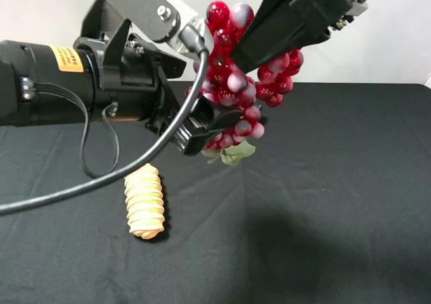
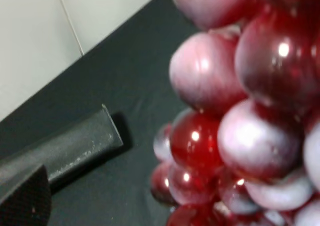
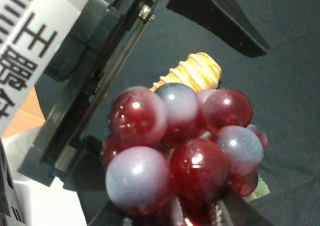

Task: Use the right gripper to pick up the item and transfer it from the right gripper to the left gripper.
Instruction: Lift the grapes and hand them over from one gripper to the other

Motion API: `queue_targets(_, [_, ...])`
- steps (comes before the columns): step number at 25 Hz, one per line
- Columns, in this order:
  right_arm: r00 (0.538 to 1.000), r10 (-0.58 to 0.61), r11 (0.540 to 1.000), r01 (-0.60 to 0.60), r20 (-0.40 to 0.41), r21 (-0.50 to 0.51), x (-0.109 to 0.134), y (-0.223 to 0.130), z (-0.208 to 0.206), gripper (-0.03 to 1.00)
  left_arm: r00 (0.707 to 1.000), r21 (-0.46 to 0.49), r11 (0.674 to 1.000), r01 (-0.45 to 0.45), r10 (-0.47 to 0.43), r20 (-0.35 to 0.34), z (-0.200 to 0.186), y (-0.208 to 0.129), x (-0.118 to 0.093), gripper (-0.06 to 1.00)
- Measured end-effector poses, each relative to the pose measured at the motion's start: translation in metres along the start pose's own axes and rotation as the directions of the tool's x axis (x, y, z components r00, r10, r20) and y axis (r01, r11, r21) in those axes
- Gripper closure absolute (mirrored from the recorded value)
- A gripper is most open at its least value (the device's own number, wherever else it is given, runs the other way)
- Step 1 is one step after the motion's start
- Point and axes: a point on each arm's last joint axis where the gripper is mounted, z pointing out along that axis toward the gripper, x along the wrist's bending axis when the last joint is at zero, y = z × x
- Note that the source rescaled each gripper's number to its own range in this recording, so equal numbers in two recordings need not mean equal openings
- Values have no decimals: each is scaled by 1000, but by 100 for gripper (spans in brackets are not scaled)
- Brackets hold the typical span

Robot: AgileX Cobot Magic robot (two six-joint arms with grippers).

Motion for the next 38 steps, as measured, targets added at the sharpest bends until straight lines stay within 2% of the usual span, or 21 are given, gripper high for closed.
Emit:
queue_targets(6, [999,28,998,-30,-43,-46,4,4,0,97,1000,-7,1000,9,-9,-3,0,1,0,-4])
queue_targets(8, [998,37,997,-40,-58,-58,5,6,0,97,1000,-9,1000,11,-11,-4,0,1,0,1])
queue_targets(10, [997,39,997,-43,-62,-62,5,6,0,97,1000,-10,1000,11,-11,-5,0,1,0,14])
queue_targets(11, [997,40,997,-44,-63,-63,5,6,0,97,1000,-10,1000,11,-11,-5,0,1,0,26])
queue_targets(14, [997,41,997,-46,-63,-68,5,7,-1,97,1000,-13,1000,11,-11,-6,0,1,1,69])
queue_targets(18, [997,43,996,-47,-62,-71,5,7,0,97,1000,-13,1000,10,-10,-3,0,1,0,84])
queue_targets(25, [998,36,997,-39,-46,-64,4,6,0,97,1000,-11,1000,10,-10,-2,0,1,0,88])
queue_targets(26, [999,33,998,-34,-32,-54,3,5,0,94,1000,-11,1000,10,-10,-2,0,1,0,88])
queue_targets(27, [999,33,998,-34,-20,-46,1,5,0,81,1000,-10,1000,11,-11,-2,0,1,0,88])
queue_targets(29, [999,36,999,-36,14,-24,-2,2,0,39,1000,-8,1000,11,-11,-1,0,1,-1,89])
queue_targets(30, [999,38,999,-38,36,-10,-3,1,0,22,1000,-7,1000,11,-11,0,0,1,-1,89])
queue_targets(31, [998,38,999,-38,56,4,-5,0,0,11,1000,-6,1000,11,-11,0,0,1,-1,89])
queue_targets(34, [995,31,999,-34,99,34,-9,-3,0,0,1000,-6,1000,11,-11,0,0,1,-1,90])
queue_targets(38, [993,18,997,-26,113,70,-10,-6,-1,-3,1000,-5,1000,11,-11,0,0,0,-1,91])
